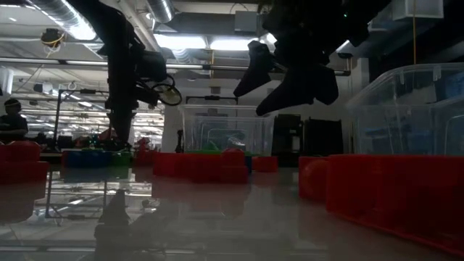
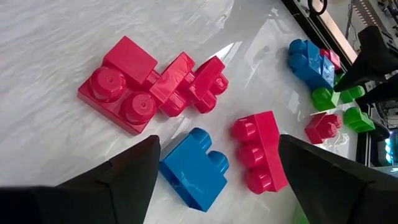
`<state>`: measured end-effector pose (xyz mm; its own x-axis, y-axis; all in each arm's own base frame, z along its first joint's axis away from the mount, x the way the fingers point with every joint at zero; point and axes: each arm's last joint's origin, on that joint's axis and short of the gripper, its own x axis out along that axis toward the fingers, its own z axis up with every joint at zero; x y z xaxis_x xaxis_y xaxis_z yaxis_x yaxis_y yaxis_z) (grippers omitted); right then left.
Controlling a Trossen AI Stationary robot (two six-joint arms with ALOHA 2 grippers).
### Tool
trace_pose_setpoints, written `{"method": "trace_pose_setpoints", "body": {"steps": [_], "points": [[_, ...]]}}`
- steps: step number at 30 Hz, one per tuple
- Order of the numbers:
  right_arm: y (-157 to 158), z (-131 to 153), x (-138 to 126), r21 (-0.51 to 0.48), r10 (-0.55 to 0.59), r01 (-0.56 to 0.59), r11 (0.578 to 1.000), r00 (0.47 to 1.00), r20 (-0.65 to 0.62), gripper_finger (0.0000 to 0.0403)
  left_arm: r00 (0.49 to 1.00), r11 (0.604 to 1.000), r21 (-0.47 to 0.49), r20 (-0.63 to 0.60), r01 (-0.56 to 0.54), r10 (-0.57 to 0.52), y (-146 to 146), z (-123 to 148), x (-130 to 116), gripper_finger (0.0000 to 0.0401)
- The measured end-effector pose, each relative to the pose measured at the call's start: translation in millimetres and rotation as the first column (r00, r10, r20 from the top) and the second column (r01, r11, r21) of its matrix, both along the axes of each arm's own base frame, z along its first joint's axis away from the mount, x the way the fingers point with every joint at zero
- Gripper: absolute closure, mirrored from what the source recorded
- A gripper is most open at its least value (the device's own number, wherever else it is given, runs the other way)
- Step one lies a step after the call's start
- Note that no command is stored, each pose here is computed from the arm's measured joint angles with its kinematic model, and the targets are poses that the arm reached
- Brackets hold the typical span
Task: Sort blocks
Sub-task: Put the green game piece into the top transparent bin
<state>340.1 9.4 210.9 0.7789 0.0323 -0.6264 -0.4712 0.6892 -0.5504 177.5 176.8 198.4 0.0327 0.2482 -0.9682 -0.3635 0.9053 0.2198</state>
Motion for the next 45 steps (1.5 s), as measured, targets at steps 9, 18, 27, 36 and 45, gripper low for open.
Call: {"method": "trace_pose_setpoints", "body": {"steps": [9,18,27,36,45], "points": [[0.0,-0.4,-0.3,0.002,-0.002,0.002,1.0,1.0,-0.005,0.0079,0.991,0.992,-0.019,-0.049,0.125,-0.126,-7.5,-21.3,-6.5,0.0116],[0.0,-0.4,-0.3,0.002,-0.002,0.002,1.0,1.0,-0.005,0.0079,0.982,0.982,0.038,-0.057,0.185,-0.182,-8.5,-35.3,-7.9,0.0116],[0.0,0.0,0.0,0.002,-0.002,0.002,1.0,1.0,0.0,0.0079,0.983,0.981,0.057,-0.032,0.184,-0.183,-11.6,-49.5,-11.8,0.0117],[0.0,0.0,0.0,0.002,-0.002,0.002,1.0,1.0,0.0,0.0079,0.984,0.983,0.056,-0.036,0.175,-0.173,-10.5,-51.9,-15.0,0.0193],[0.0,-0.2,-0.1,0.002,-0.002,0.002,1.0,1.0,-0.003,0.0079,0.978,0.977,0.114,-0.124,0.18,-0.166,-10.0,-51.3,-15.9,0.0238]]}}
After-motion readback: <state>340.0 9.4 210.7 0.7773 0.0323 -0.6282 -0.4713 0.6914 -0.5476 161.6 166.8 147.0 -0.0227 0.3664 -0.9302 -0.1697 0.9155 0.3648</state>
